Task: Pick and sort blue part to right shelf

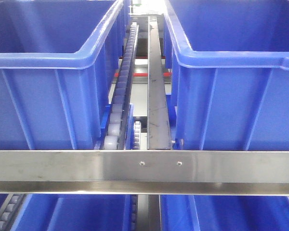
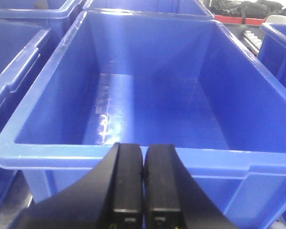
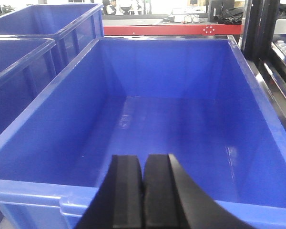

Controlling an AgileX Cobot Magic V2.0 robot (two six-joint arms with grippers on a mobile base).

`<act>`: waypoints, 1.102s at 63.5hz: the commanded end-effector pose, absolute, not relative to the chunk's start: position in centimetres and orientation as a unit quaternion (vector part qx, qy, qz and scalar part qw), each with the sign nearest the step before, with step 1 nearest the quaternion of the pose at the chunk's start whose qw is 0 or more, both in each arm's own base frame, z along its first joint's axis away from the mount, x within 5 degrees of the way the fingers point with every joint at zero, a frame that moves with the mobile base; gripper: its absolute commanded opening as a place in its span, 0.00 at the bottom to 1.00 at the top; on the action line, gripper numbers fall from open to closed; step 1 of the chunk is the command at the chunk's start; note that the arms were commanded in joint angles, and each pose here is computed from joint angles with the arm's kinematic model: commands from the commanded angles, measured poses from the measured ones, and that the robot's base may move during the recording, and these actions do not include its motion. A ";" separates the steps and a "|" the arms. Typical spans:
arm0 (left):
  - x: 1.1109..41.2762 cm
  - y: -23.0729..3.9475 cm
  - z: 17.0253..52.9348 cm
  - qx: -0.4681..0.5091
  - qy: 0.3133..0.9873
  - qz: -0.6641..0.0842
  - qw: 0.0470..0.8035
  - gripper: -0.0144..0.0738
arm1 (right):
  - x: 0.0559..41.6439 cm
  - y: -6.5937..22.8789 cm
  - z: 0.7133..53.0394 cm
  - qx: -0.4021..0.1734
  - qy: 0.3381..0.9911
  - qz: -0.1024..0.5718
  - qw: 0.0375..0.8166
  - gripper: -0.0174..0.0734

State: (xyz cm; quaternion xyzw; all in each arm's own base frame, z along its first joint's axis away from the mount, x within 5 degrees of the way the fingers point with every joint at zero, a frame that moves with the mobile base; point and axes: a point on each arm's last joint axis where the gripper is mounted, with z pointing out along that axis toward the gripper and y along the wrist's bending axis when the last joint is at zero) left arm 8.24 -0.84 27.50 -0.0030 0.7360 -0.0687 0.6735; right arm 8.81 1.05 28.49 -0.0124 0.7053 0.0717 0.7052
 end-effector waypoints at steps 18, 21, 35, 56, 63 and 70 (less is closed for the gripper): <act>8.3 -0.6 29.1 -0.017 0.701 -0.070 0.709 0.32 | 8.6 1.0 29.7 -0.014 0.666 0.070 0.743 0.25; 8.3 -0.6 29.1 -0.017 0.701 -0.070 0.709 0.32 | 8.4 1.0 29.4 -0.013 0.665 0.070 0.743 0.25; 8.3 -0.6 29.1 -0.017 0.701 -0.070 0.709 0.32 | 6.2 0.2 26.9 0.014 0.639 0.040 0.768 0.25; 8.3 -0.6 29.1 -0.017 0.701 -0.070 0.709 0.32 | 5.2 0.1 22.2 0.018 0.623 0.035 0.782 0.25; 8.3 -0.6 29.1 -0.017 0.701 -0.070 0.709 0.32 | 5.2 0.1 22.3 0.018 0.621 0.035 0.783 0.25; 8.3 -0.6 29.1 -0.017 0.701 -0.070 0.709 0.32 | 5.2 0.1 22.3 0.018 0.620 0.035 0.784 0.25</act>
